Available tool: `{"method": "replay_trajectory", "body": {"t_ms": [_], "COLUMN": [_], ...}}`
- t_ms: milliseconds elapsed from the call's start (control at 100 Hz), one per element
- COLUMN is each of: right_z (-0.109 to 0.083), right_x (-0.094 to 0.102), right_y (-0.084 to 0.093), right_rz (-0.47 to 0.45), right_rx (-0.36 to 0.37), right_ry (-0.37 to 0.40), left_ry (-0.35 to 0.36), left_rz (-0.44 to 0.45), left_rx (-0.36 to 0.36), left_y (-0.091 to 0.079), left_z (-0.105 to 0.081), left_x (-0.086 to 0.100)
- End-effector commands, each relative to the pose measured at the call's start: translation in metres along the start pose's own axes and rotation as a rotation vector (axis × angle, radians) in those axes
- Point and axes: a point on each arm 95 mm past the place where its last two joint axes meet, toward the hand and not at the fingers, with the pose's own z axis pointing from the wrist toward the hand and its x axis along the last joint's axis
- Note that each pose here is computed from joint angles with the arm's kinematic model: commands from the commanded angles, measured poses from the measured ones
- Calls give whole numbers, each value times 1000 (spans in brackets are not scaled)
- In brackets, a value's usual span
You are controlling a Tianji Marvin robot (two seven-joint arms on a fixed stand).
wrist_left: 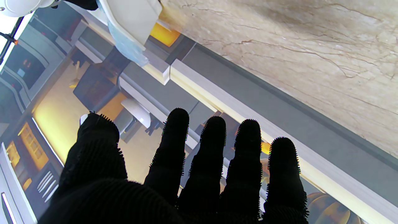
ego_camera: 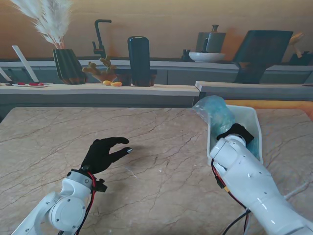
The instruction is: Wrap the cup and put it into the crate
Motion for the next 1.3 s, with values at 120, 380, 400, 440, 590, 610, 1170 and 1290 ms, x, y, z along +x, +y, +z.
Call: {"method": "replay_trajectory", "body": {"t_ms": [120,380,400,440,590,610,1170,1290], "right_z": [-3,-7,-7,-8,-10,-10,-19,-25], "right_x": [-8,-5,-5,-4,-3,-2,-7,-8], "right_y": [-8,6,8,11,21,23,36,47], "right_rz": [-1,61,66,71,51,46,-99,-91], "right_rx": [12,-73,-81,-96,-139,-143,-206,-251], "right_ry": [0,53,59,71,117,123,201,248], "left_ry": [-1,-1,-1,0,10,10,8,8], "left_rz": [-11,-16,-16,-16,-21,-21,-24,-22], "left_rx": [-3,-7,-7,-8,-13,-14,-18,-18], "left_y": [3,3,3,3,4,4,4,4], "left_z": [-2,-1,-1,-1,-1,-1,0,0], "left_x": [0,0,0,0,1,1,0,0]}}
